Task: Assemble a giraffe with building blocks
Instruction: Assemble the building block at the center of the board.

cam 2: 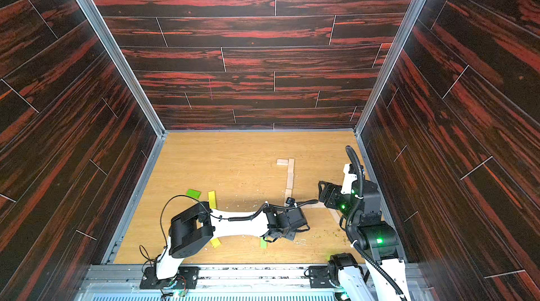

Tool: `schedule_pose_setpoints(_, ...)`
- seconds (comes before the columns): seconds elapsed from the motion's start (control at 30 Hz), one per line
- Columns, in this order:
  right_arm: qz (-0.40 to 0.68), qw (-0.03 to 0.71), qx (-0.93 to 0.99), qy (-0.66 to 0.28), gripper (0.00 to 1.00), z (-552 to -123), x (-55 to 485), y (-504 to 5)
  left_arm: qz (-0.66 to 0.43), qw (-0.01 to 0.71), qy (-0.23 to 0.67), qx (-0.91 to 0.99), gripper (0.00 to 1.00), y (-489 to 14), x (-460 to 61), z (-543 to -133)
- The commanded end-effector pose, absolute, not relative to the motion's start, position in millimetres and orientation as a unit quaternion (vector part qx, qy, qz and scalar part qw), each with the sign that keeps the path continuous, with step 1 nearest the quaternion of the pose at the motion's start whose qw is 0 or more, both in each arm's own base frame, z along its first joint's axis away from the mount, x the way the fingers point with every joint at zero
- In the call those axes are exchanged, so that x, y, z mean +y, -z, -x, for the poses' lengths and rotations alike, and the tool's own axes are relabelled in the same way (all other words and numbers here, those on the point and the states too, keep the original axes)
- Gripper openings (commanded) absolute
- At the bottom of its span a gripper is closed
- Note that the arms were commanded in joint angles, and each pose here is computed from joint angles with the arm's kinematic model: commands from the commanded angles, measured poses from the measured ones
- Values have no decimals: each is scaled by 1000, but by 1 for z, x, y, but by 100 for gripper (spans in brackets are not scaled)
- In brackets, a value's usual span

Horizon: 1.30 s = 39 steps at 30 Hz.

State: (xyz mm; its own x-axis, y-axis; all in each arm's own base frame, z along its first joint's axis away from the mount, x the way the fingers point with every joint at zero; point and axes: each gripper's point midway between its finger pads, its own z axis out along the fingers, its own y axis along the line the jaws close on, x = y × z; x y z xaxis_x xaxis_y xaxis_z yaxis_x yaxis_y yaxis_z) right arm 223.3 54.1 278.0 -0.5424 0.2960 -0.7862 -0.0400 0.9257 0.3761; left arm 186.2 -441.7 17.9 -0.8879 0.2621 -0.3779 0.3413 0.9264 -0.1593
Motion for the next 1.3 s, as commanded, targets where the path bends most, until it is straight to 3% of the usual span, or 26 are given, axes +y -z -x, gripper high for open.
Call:
schedule_pose_setpoints(0.0,-59,482,856,-177,78,-221,56,-283,-117,175,73,975,16,-9,-427,-190)
schedule_pose_setpoints(0.17,-51,488,854,-173,78,-219,55,-286,-98,174,49,979,13,-12,-420,-193)
schedule_pose_setpoints(1.03,-32,506,847,-160,79,-214,53,-294,-46,160,40,985,15,-8,-434,-226)
schedule_pose_setpoints(1.13,-31,506,847,-161,79,-214,53,-294,-47,157,41,986,17,-7,-435,-225)
schedule_pose_setpoints(1.27,-31,508,846,-161,79,-214,53,-295,-47,156,38,986,36,-7,-433,-225)
